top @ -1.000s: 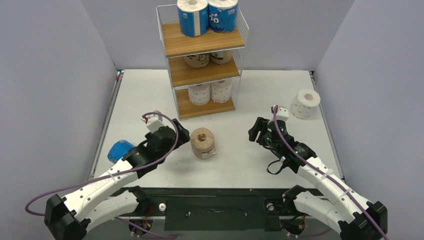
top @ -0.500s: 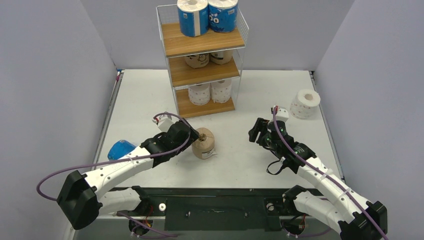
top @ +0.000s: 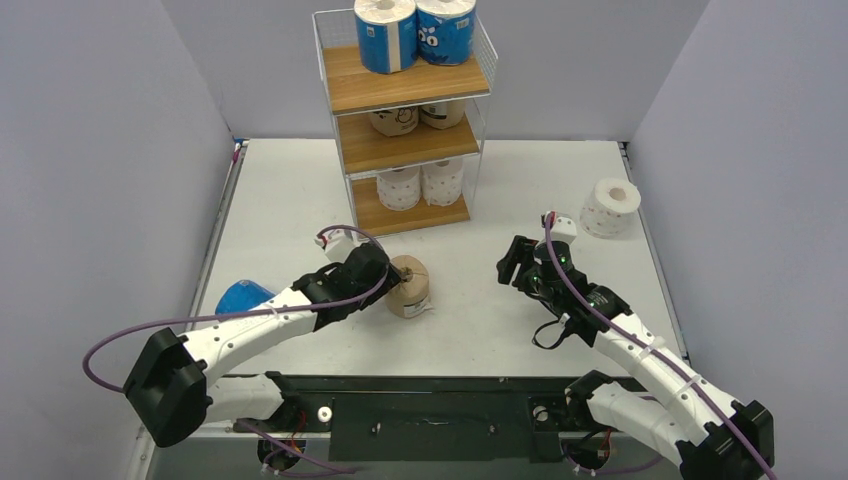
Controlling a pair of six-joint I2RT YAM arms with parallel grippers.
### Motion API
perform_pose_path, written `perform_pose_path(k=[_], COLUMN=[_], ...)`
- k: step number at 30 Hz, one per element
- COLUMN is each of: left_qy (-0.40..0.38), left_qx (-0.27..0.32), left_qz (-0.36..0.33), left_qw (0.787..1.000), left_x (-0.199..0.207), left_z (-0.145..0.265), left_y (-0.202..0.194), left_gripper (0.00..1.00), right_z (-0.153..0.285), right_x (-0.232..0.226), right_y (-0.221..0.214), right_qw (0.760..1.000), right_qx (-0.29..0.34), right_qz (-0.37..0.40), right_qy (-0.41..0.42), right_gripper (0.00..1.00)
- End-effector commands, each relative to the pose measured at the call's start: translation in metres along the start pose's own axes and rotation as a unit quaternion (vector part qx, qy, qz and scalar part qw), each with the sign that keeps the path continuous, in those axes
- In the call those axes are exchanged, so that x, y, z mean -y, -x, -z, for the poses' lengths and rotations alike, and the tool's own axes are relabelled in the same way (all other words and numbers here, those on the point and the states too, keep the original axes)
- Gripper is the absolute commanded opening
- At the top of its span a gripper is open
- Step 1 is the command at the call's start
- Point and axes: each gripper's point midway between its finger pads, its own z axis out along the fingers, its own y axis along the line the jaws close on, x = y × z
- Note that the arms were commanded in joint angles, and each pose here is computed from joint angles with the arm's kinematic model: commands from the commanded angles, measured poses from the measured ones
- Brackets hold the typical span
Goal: Place and organize the paper towels onto the shelf
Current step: Pick up the paper towel from the center of the board.
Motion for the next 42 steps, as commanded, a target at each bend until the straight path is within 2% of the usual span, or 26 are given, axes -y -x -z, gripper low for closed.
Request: perform_pose_path(k=[1,6,18,21,24,28,35,42], left_qy=[-0.031,-0.021,-0.019,-0.016,-0.01,-0.007,-0.017,-0.041], left_qx=[0.002,-0.005,-0.002,-0.001,-0.002,-0.005,0.001,0.019], left_qz=[-0.003,-0.016,-0.02,-0.024,-0.028,-0.033,-0.031,-0.023], left_qw=[1.0,1.0,1.0,1.0,1.0,0.999,0.999,0.999], left_x=[0.025,0.021,0.019,0.017,0.015,0.015,0.021,0.034], left_z=[0.004,-0.001,-0.004,-0.005,-0.008,-0.012,-0.007,0.013], left_y=[0.003,-0.004,-0.004,-0.005,-0.006,-0.009,-0.004,0.014], left_gripper=[0.63,0.61,0.45,0.48,0.58,0.59,0.46,0.31], right_z=[-0.004,-0.004,-0.005,-0.005,-0.003,-0.002,0.001,0.015], right_x=[-0.002,-0.003,-0.004,-0.007,-0.01,-0.009,-0.014,-0.045], right_y=[0.006,0.005,0.007,0.007,0.009,0.01,0.012,0.032], right_qw=[1.0,1.0,1.0,1.0,0.999,0.999,0.998,0.985], right_qx=[0.014,0.013,0.017,0.022,0.028,0.033,0.045,0.097], right_qz=[-0.005,-0.007,-0.013,-0.016,-0.021,-0.024,-0.028,-0.043], right_qy=[0.002,0.003,0.007,0.015,0.025,0.024,0.043,0.135], right_gripper=[0.6,0.6,0.62,0.63,0.64,0.64,0.65,0.66])
